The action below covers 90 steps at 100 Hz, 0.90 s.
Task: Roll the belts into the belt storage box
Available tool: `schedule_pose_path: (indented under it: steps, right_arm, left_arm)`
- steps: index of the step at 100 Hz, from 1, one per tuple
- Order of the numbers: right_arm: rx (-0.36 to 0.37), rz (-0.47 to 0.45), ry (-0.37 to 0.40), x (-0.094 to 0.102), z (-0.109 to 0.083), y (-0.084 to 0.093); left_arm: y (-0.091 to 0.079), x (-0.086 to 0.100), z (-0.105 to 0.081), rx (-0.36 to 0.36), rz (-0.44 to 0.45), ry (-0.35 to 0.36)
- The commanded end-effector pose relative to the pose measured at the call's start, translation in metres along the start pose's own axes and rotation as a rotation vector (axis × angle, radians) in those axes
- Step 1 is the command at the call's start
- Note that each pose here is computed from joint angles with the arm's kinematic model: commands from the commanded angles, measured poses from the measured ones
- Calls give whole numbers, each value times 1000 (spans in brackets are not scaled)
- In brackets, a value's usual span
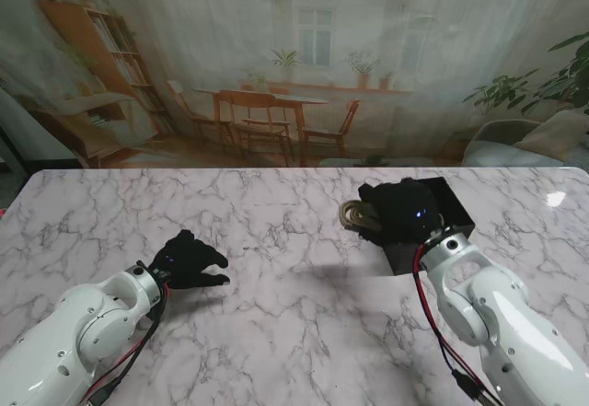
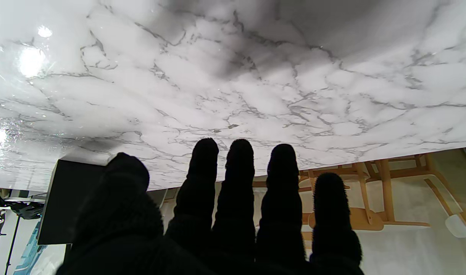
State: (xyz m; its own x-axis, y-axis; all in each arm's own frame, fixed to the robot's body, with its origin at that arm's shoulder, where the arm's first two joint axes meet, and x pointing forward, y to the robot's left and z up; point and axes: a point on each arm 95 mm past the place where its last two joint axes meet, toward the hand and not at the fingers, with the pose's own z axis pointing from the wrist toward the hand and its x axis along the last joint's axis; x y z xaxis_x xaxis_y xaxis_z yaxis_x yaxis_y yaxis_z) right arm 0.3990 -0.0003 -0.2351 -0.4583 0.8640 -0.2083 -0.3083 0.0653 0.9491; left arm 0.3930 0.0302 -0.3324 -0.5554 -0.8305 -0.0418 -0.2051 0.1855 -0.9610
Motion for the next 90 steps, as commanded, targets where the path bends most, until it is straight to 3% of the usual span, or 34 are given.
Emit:
schedule_pose_path:
  steps: [1, 18, 37, 63, 90]
  right_arm:
    - [-31, -15, -31, -20, 15, 12]
    - [-30, 10, -76, -52, 41, 7]
    - [-14, 14, -171, -81, 56, -6]
    - [76, -98, -219, -104, 46, -27]
    - [166, -149, -265, -117, 37, -58]
  left_arm:
    - [1, 1, 0, -10, -1, -1]
    - [2, 0, 1, -20, 3, -4]
    - [2, -1, 0, -20, 8, -9]
    - [2, -3, -2, -11, 15, -14]
    - [2, -3, -2, -13, 16, -16]
